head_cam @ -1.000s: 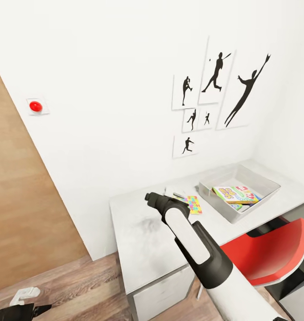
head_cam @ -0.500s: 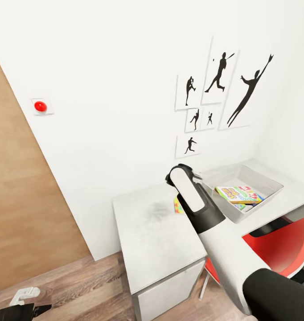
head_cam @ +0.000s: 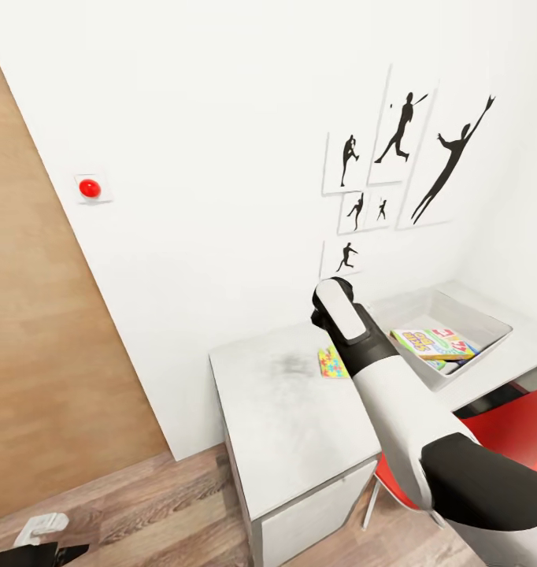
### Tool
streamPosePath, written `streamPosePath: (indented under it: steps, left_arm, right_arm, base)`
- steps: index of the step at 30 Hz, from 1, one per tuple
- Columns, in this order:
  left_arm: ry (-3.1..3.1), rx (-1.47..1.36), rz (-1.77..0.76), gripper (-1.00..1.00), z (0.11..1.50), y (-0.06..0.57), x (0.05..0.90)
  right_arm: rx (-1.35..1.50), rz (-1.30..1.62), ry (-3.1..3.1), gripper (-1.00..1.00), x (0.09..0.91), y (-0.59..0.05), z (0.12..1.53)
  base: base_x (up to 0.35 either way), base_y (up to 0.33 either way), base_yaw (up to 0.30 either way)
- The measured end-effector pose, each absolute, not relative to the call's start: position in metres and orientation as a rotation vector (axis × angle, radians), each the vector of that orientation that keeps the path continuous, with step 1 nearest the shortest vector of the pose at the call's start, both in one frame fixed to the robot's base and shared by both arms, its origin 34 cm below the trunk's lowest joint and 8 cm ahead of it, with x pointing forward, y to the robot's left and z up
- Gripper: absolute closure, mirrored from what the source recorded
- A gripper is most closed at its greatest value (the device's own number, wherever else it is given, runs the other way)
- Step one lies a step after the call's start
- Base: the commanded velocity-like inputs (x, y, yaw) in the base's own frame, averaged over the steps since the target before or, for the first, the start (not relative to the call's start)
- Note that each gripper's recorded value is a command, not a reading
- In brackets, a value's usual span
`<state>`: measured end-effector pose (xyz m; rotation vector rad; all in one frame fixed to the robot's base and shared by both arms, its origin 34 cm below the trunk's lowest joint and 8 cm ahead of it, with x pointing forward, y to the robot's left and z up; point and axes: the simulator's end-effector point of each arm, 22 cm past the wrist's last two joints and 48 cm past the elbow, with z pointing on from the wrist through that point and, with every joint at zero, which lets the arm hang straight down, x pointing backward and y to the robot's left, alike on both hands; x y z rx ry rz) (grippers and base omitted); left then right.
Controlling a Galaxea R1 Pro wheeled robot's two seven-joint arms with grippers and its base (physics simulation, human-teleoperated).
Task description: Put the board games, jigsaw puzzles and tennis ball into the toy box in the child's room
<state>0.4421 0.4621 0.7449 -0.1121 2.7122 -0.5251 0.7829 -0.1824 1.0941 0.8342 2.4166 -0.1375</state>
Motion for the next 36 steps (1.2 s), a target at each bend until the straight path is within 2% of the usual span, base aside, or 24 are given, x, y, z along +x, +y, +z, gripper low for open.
streamPosePath:
  steps: [12, 18, 36]
  left_arm:
    - [2.714, -0.112, -0.525, -1.00, 0.744, 0.462, 0.441]
    - [2.713, -0.110, -0.526, -1.00, 0.744, 0.461, 0.441]
    - [2.713, -0.110, -0.527, -1.00, 0.744, 0.461, 0.441]
  right_arm:
    - [0.883, -0.076, 2.501, -1.00, 0.780, -0.181, 1.060]
    - [0.856, 0.017, 2.471, -1.00, 0.794, -0.177, 1.060]
    - [0.869, 0.032, 2.435, -1.00, 0.802, -0.203, 1.054]
  base:
    - [0.010, 0.030, 0.000]
    - [0.154, 0.143, 0.000]
    - [0.076, 0.054, 0.000]
